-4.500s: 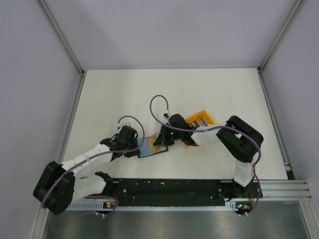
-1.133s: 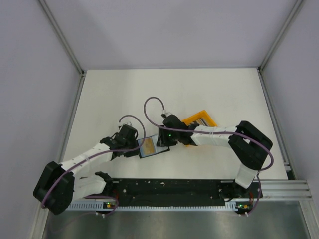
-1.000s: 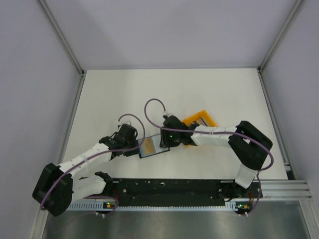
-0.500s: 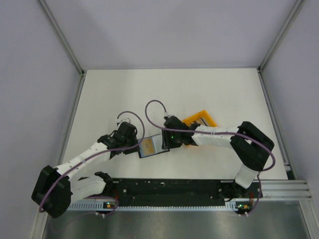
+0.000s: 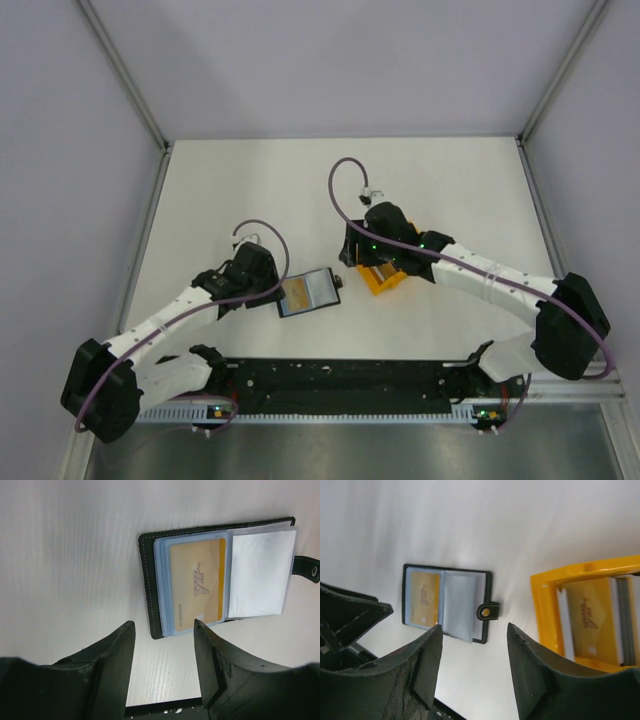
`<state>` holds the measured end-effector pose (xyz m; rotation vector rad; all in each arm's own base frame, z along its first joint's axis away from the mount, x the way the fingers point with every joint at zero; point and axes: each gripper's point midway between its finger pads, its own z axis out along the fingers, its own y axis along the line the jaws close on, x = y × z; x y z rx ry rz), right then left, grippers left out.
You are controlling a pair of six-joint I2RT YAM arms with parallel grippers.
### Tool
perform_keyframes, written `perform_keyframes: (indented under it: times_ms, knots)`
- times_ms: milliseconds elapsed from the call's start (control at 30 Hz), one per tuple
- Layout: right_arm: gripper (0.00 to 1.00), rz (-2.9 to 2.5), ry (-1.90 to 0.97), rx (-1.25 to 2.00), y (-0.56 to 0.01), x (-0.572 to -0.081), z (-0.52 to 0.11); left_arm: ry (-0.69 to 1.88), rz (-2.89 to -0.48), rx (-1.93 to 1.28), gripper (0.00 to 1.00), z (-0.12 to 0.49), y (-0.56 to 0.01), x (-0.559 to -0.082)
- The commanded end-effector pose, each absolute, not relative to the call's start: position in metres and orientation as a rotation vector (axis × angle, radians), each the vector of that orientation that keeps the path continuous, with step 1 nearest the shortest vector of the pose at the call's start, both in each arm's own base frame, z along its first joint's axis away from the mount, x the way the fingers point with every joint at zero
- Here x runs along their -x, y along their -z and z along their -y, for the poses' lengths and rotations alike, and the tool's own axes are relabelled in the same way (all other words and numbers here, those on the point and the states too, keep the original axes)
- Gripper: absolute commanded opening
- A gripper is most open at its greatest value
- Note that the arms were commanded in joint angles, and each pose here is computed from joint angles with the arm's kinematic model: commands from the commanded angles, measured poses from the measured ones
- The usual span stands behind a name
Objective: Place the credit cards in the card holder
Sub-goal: Pick up the credit card from the storage box.
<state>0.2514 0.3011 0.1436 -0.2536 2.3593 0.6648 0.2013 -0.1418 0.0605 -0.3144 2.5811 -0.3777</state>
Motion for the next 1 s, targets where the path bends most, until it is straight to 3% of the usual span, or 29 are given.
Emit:
perform_keyframes:
  times_ms: [0, 367, 967]
  knots:
    - [0.58, -2.348, -0.576, 0.205, -0.143, -0.269, -0.264, 0.41, -2.526, 0.301, 0.55, 0.147, -0.078, -0.212]
    - [0.63, -2.437, -0.624, 0.214, -0.118, -0.281, -0.24, 0.455, -2.527, 0.28, 0.7, 0.154, -0.079, -0.212]
    - [0.63, -2.548, -0.674, 0.273, -0.078, -0.284, -0.251, 0.458, -2.549, 0.282, 0.72, 0.156, -0.072, -0.211]
